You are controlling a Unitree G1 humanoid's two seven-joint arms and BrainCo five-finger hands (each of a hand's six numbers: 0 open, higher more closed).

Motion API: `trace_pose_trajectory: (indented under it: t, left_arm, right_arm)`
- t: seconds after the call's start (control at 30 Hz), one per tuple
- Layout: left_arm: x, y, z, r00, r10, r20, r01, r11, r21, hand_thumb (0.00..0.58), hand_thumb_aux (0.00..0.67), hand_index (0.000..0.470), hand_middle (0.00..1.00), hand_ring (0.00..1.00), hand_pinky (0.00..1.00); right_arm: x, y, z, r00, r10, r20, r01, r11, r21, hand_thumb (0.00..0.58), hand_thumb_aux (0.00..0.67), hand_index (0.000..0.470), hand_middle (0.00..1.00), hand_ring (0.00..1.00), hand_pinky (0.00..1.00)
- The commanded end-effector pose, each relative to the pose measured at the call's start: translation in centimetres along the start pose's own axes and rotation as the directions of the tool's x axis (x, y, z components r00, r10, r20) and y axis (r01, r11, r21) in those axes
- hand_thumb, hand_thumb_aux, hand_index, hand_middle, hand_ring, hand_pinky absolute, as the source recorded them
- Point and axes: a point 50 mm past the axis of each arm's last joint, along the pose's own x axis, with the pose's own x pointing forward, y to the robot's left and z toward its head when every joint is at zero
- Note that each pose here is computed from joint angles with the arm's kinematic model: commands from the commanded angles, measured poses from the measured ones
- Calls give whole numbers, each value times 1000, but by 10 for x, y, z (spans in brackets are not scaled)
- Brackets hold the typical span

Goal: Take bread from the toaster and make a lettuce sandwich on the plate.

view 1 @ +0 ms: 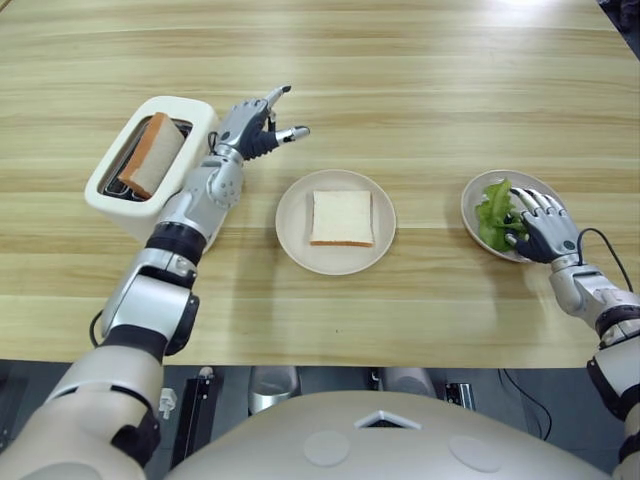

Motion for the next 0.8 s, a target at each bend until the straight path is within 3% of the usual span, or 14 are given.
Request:
trace_pose_trajectory:
  t: [0.03, 0.33, 0.37, 0.8]
  left_arm:
    - [-9, 16, 3, 998, 57, 11, -57, 998, -19, 0, 0, 0, 1000, 1000, 1000]
    - [-45, 39, 6, 992, 129, 0, -129, 992, -16, 0, 0, 0, 1000, 1000, 1000]
    - [-50, 46, 7, 989, 150, -1, -150, 989, -6, 0, 0, 0, 1000, 1000, 1000]
    - [-138, 154, 15, 868, 490, -76, -466, 859, 213, 0, 0, 0, 1000, 1000, 1000]
  right_arm:
    - [4, -7, 1, 998, -55, 32, 56, 998, -10, 580, 670, 460, 0, 0, 0]
    - [16, -14, 12, 989, -121, 86, 121, 993, 16, 580, 670, 460, 0, 0, 0]
    - [18, -16, 14, 986, -137, 92, 135, 991, 24, 580, 670, 460, 996, 996, 996]
    - [45, -56, 35, 913, -356, 197, 323, 929, 183, 580, 670, 460, 1000, 1000, 1000]
